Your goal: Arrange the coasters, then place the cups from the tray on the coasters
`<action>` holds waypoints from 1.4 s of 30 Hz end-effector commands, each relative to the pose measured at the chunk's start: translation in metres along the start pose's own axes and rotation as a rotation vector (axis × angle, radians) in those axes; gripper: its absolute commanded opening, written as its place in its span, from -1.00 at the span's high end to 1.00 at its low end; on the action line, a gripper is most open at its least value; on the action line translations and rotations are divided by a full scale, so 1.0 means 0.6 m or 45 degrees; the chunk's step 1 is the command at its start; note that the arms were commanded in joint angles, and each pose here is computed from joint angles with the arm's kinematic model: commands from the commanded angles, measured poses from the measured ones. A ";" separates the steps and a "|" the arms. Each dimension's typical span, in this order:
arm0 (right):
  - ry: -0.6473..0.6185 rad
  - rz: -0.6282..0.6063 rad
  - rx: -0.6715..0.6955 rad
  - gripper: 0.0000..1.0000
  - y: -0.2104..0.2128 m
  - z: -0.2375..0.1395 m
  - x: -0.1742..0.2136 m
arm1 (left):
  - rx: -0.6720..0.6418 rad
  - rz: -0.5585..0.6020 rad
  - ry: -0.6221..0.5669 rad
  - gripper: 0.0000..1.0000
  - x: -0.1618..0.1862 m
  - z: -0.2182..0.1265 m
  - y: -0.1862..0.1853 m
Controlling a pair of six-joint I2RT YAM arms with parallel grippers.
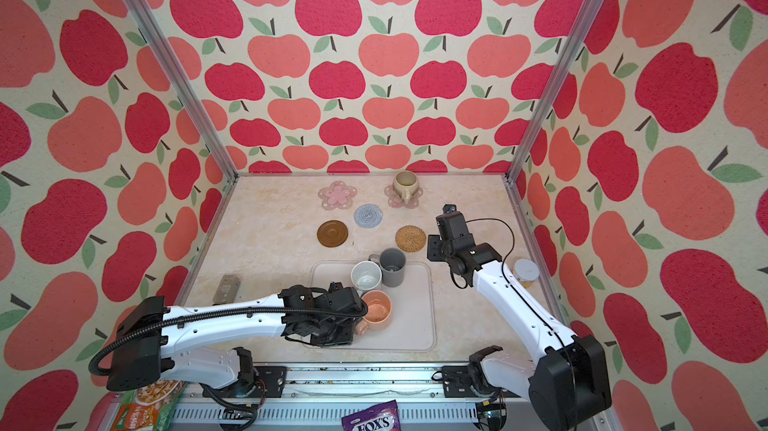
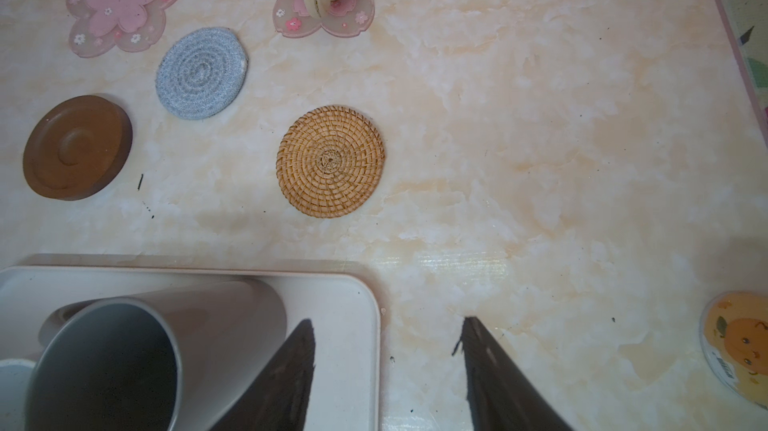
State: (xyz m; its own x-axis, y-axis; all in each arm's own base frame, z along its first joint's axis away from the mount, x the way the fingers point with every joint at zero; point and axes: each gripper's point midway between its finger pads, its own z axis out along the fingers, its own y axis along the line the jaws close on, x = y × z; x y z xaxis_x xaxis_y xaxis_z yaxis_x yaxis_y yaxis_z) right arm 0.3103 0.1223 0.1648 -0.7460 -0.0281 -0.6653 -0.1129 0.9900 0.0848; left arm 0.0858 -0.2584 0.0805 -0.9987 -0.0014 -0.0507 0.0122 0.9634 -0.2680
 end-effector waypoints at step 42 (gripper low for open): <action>0.046 0.042 0.023 -0.19 -0.011 -0.002 0.023 | 0.061 0.260 -0.076 0.27 0.009 -0.027 0.035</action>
State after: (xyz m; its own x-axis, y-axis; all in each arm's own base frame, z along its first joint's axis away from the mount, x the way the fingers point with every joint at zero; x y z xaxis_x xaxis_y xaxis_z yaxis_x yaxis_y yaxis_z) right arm 0.3045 0.1193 0.1580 -0.7680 -0.0209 -0.6401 -0.0972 0.9917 0.0843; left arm 0.0777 -0.2159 0.0819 -0.9770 0.1497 -0.1520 0.1855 0.9479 -0.2589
